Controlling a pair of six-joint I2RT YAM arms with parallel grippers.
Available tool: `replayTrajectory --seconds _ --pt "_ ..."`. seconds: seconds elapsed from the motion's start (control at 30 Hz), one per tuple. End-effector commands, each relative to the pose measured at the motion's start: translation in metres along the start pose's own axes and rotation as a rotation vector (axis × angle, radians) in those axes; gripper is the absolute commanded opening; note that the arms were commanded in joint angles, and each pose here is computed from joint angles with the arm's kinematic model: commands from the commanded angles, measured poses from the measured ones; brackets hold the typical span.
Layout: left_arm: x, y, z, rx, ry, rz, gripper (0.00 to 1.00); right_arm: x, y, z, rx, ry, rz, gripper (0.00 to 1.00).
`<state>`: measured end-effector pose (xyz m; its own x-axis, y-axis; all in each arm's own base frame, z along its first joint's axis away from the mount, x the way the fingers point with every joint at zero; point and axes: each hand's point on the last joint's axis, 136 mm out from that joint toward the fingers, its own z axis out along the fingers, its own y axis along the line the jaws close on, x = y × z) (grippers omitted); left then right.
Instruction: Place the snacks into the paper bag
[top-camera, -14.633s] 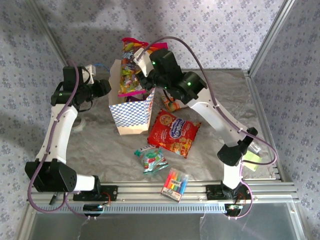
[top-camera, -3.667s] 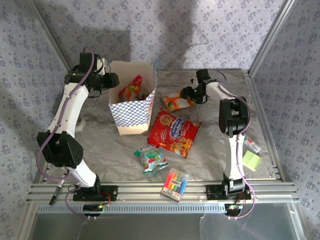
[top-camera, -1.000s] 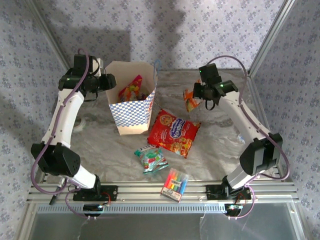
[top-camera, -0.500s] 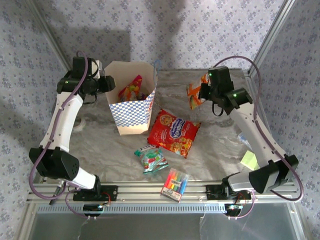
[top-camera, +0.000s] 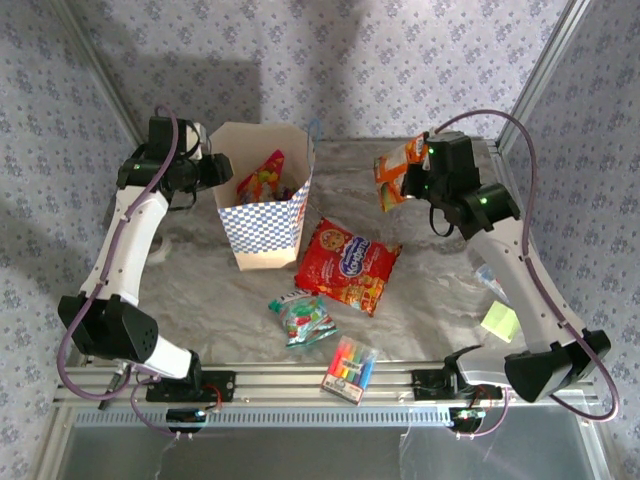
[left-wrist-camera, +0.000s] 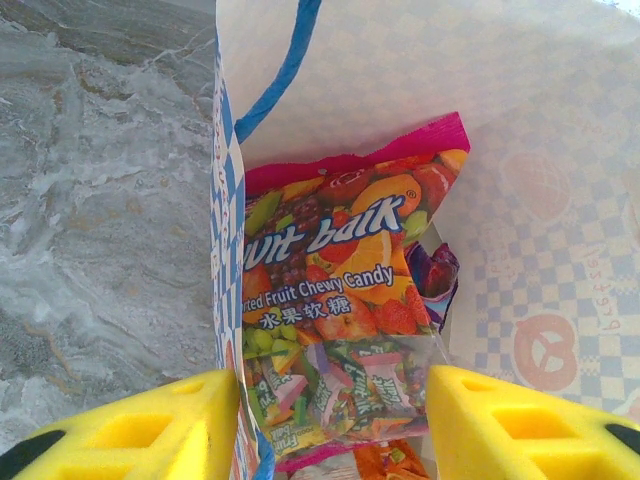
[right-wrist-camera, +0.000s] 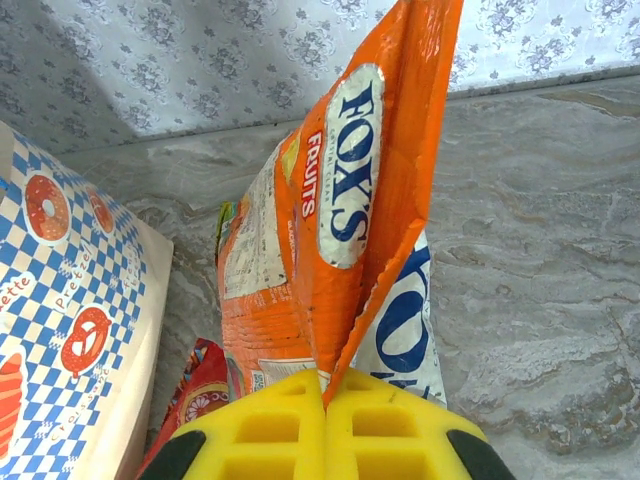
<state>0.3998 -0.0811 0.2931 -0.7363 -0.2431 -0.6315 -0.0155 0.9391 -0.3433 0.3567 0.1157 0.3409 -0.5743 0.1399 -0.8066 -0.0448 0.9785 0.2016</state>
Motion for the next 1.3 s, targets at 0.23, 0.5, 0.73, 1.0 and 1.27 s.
replayTrajectory --seconds 0.23,0.5,0.73,1.0,1.27 --pt "-0.01 -0.006 -0.009 0.011 -0.04 0.018 0.53 -0.048 0.018 -0.043 -0.059 -0.179 0.015 0.02" --pt "-0.013 -0.001 -0.009 -0.022 -0.042 0.018 0.51 -0.07 0.042 -0.064 -0.132 -0.258 -0.01 0.01" --pt "-0.017 -0.001 -0.01 -0.03 -0.055 -0.001 0.51 -0.083 0.066 -0.072 -0.214 -0.314 -0.01 0.0" --pt "-0.015 0.001 -0.009 -0.039 -0.047 0.01 0.51 -0.09 0.112 -0.081 -0.324 -0.353 -0.101 0.0" --pt "-0.014 0.003 -0.006 -0.041 -0.048 0.007 0.51 -0.1 0.146 -0.081 -0.411 -0.359 -0.132 0.0"
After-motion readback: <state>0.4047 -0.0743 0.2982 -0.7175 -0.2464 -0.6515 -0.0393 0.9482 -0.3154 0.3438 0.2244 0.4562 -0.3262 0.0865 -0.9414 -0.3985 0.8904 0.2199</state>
